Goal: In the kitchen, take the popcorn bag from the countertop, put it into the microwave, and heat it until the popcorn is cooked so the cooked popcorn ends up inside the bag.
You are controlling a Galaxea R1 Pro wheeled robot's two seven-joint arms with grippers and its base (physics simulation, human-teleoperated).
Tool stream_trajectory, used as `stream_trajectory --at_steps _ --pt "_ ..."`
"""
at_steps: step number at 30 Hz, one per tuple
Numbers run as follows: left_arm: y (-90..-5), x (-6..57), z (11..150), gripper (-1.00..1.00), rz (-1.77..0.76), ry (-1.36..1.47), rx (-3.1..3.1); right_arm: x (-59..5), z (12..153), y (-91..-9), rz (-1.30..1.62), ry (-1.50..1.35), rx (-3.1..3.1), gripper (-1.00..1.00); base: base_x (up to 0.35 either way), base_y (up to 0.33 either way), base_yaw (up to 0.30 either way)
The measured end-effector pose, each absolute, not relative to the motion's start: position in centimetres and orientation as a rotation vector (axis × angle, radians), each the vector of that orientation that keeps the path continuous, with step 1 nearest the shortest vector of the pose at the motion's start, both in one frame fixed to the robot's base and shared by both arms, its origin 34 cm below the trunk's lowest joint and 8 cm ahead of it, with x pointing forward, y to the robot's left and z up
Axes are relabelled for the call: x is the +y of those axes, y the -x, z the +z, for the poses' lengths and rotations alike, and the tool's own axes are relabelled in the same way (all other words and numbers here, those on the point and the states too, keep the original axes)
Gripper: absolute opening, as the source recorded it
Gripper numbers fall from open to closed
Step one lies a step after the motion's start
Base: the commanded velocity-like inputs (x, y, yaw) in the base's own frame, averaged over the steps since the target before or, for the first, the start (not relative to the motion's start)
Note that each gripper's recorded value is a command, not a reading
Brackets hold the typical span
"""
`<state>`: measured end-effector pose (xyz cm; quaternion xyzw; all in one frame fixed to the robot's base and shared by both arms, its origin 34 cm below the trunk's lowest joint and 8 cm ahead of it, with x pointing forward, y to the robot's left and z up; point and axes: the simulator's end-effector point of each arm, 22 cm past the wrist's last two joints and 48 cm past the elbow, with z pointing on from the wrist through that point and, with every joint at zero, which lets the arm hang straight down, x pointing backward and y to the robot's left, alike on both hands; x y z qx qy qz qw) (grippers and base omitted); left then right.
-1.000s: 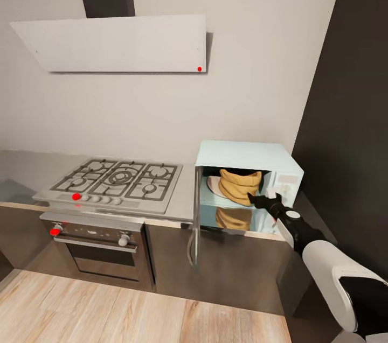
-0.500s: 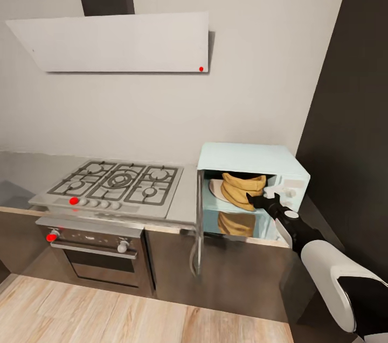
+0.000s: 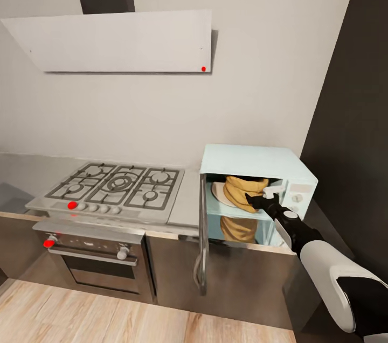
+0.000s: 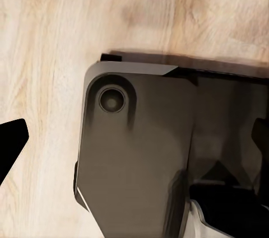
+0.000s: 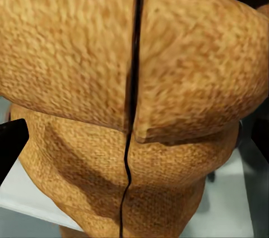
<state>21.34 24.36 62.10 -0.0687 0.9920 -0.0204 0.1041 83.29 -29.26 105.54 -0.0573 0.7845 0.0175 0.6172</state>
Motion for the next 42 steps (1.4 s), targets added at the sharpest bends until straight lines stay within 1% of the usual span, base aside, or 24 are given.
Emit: stream_trajectory --at_steps 6,11,20,25,35,42 --pt "-21.34 24.36 62.1 1.0 -0.06 0.202 2.925 -29.26 105.53 -83.29 0.041 0.131 1.806 1.0 0.013 0.001 0.0" --pt "-21.33 24.36 62.1 1.0 -0.061 0.202 2.925 -29.26 105.54 -83.28 0.04 0.131 1.806 1.0 0.19 0.0 0.0" --pt "-21.34 24.37 62.1 1.0 -0.06 0.202 2.925 -29.25 105.53 -83.29 0.04 0.132 1.806 1.0 0.009 0.004 0.0" --pt "-21.34 24.37 62.1 1.0 -0.06 0.203 2.925 -29.26 105.54 -83.28 0.04 0.132 1.806 1.0 0.08 0.171 0.0" --pt "-21.34 24.36 62.1 1.0 -0.06 0.202 2.925 -29.26 105.52 -83.29 0.04 0.132 1.806 1.0 0.006 0.009 0.0" --pt "-21.35 24.36 62.1 1.0 -0.061 0.202 2.926 -29.26 105.52 -83.28 0.04 0.132 1.807 1.0 0.143 0.125 0.0"
